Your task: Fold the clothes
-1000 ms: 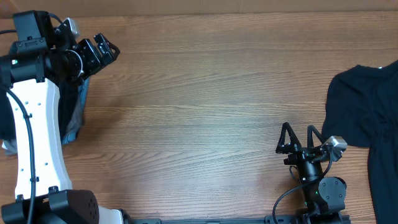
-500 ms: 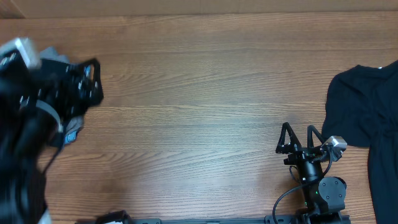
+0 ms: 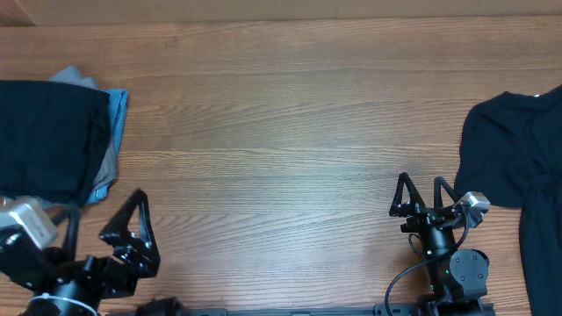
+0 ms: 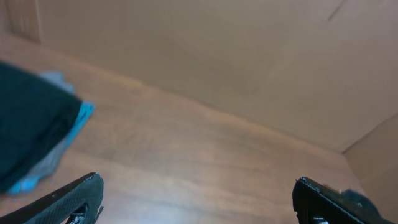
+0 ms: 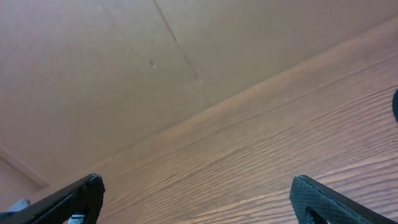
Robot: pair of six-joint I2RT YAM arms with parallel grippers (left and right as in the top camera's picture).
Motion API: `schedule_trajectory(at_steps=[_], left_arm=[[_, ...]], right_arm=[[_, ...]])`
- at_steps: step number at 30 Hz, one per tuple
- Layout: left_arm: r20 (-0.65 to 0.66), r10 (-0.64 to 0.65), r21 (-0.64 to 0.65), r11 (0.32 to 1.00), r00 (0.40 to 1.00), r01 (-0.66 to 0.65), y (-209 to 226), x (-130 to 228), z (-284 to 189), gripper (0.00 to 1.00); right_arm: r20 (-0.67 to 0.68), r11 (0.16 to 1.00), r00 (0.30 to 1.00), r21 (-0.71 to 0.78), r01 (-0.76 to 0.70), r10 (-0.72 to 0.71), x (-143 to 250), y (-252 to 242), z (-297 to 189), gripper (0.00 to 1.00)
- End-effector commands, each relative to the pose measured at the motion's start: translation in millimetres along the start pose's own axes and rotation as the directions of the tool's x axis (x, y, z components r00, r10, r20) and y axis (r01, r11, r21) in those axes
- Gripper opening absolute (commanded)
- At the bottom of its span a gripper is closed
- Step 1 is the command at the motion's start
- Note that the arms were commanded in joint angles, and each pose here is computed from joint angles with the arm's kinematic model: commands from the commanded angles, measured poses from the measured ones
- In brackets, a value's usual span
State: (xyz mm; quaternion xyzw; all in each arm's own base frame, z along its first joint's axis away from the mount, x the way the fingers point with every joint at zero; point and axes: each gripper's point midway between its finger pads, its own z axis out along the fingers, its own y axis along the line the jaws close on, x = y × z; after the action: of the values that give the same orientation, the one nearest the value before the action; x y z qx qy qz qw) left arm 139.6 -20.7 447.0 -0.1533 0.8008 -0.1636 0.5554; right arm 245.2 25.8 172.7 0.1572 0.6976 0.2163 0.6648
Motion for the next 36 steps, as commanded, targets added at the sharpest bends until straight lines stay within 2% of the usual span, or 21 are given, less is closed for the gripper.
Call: schedule_trajectory(at_steps=[1, 11, 23, 27, 30, 36], left_arm=[[-0.062, -0.017, -0.039, 0.999, 0.998, 0.015, 9.7, 21.1, -3.5, 1.0], [-0.153, -0.058, -0.079, 0.996, 0.986, 0.047, 42.0, 105.0, -4.0, 1.0], [-0.315, -0.143, -0.153, 0.983, 0.938, 0.098, 91.4, 202.6, 36.6, 1.0], [-0.231, -0.231, -0.147, 0.969, 0.945, 0.201, 100.1, 202.5, 63.1, 1.0], [-0.134, -0.239, -0.091, 0.969, 0.962, 0.228, 102.0, 189.2, 86.3, 1.0], [0.073, -0.152, 0.111, 0.983, 0.986, 0.144, 93.5, 160.6, 129.4, 1.0]], right_arm=[[0.005, 1.0, 1.0, -0.001, 0.002, -0.002, 1.2, -0.9, -0.1, 1.0], [0.005, 1.0, 1.0, -0.001, 0.002, -0.002, 1.2, -0.9, -0.1, 1.0], [0.005, 1.0, 1.0, -0.001, 0.002, -0.002, 1.2, -0.9, -0.1, 1.0], [0.005, 1.0, 1.0, -0.001, 0.002, -0.002, 1.2, -0.9, -0.1, 1.0], [0.005, 1.0, 1.0, -0.001, 0.002, -0.002, 1.2, -0.9, -0.1, 1.0], [0.005, 1.0, 1.0, -0.001, 0.002, -0.002, 1.2, -0.9, -0.1, 1.0]])
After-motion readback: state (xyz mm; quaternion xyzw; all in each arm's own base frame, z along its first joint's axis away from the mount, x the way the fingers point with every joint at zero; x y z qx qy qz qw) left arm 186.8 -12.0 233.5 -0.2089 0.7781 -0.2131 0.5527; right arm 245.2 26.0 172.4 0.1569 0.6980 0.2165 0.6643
